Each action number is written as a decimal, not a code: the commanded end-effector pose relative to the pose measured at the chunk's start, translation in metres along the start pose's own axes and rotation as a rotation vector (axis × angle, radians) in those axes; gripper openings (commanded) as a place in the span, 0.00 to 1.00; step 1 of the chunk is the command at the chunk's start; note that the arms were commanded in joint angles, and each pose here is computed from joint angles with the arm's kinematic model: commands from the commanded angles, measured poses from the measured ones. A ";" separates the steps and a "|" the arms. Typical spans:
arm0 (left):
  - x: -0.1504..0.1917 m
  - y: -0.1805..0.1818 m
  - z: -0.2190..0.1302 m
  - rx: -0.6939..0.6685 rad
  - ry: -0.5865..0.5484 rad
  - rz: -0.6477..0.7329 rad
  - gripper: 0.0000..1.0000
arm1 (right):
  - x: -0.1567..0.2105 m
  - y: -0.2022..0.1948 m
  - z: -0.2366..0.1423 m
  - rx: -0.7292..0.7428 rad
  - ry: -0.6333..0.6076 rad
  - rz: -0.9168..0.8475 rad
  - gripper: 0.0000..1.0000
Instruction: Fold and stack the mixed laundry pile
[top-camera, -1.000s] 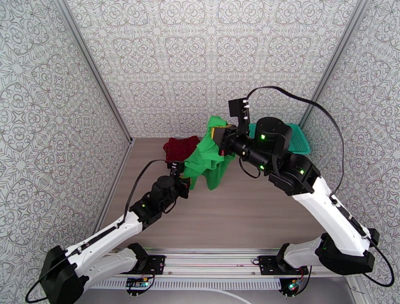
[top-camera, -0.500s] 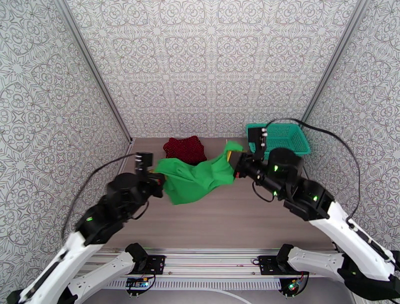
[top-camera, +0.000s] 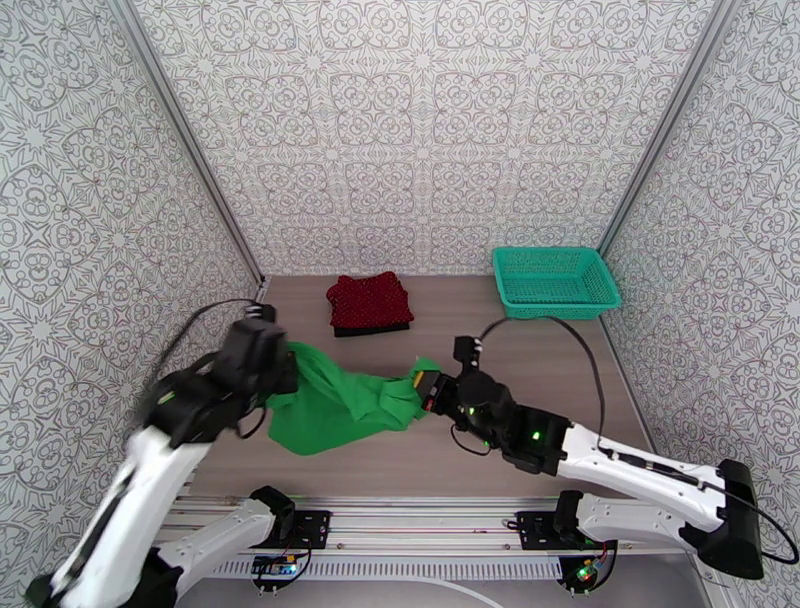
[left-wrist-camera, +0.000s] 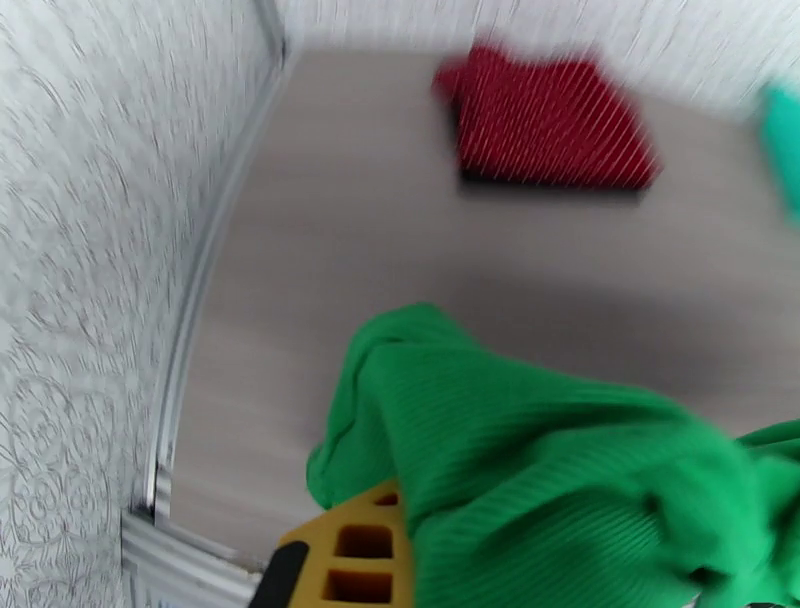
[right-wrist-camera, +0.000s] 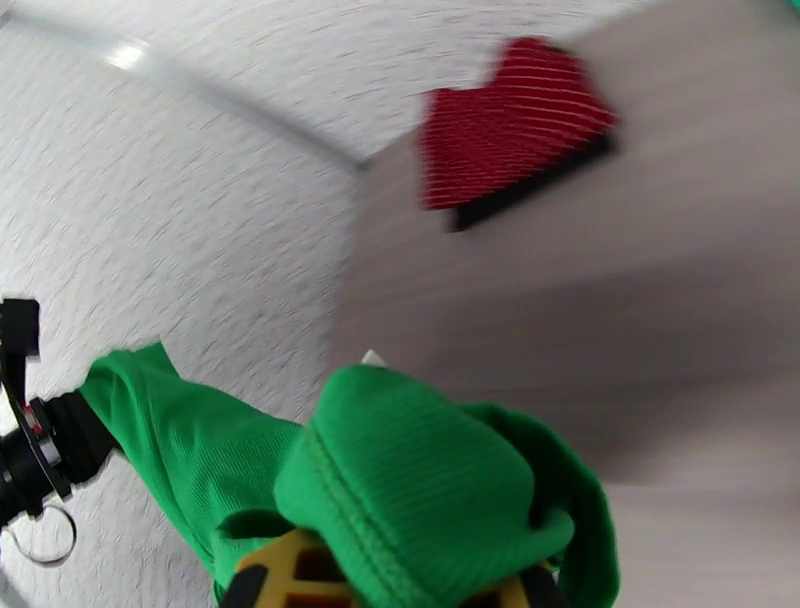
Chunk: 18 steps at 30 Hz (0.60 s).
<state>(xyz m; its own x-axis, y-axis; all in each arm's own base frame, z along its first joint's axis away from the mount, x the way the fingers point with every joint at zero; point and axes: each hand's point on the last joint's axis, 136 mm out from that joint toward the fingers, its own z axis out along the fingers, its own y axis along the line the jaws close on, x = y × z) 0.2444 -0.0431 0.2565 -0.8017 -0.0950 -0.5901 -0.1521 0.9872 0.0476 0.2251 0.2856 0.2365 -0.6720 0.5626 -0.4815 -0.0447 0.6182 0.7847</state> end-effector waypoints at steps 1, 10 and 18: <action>0.011 -0.026 0.061 0.053 0.119 0.010 0.00 | -0.029 -0.056 -0.016 0.161 -0.212 0.143 0.02; 0.007 -0.090 0.205 0.071 0.287 0.058 0.00 | -0.082 -0.176 -0.062 0.499 -0.451 0.047 0.85; -0.010 -0.134 0.235 0.041 0.300 0.156 0.00 | -0.099 -0.150 -0.037 0.423 -0.166 -0.411 0.70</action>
<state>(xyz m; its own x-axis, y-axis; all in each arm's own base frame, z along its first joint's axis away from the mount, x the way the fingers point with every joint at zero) 0.3951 -0.1320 0.0510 -0.9643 -0.0067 -0.2649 -0.0287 0.9964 0.0793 0.2627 0.0789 0.1666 -0.3919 0.5587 -0.7309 0.3369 0.8264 0.4511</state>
